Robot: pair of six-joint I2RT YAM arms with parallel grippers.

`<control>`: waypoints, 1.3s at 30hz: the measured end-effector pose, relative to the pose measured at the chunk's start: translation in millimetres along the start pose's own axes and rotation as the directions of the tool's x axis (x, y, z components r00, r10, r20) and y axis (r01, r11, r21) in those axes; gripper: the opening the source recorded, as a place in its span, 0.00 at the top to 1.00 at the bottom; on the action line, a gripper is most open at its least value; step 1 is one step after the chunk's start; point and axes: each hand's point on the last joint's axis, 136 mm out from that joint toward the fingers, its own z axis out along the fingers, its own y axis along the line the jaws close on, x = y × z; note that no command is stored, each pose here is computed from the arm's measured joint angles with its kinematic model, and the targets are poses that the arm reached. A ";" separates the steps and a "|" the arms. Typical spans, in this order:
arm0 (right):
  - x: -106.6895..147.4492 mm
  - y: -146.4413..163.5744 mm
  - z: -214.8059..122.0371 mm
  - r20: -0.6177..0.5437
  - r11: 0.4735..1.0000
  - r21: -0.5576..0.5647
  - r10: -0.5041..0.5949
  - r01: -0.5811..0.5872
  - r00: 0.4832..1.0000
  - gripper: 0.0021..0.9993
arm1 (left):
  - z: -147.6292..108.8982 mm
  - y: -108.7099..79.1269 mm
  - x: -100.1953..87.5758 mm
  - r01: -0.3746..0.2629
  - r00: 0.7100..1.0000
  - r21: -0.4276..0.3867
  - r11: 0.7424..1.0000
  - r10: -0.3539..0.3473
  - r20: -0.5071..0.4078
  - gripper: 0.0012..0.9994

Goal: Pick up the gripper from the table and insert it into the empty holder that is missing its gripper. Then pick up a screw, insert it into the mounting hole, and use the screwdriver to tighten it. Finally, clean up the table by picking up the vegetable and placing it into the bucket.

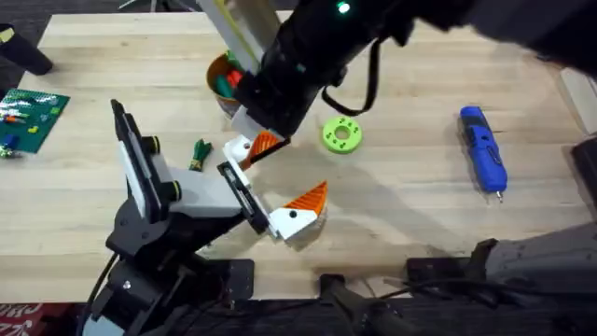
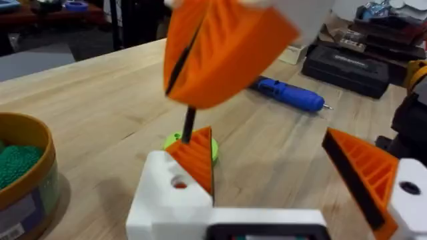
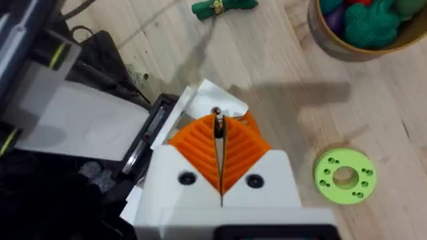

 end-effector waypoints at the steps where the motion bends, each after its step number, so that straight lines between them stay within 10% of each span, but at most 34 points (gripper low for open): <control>1: -0.5 0.8 -3.4 0.008 1.000 0.001 -0.002 0.002 1.000 1.00 | 0.0 0.0 0.0 0.000 1.000 0.000 1.000 0.000 0.000 0.01; 39: 6.8 0.1 26.6 -0.069 0.999 -0.012 -0.047 0.046 0.997 1.00 | 0.0 0.0 0.0 0.000 1.000 0.000 1.000 0.000 0.000 0.01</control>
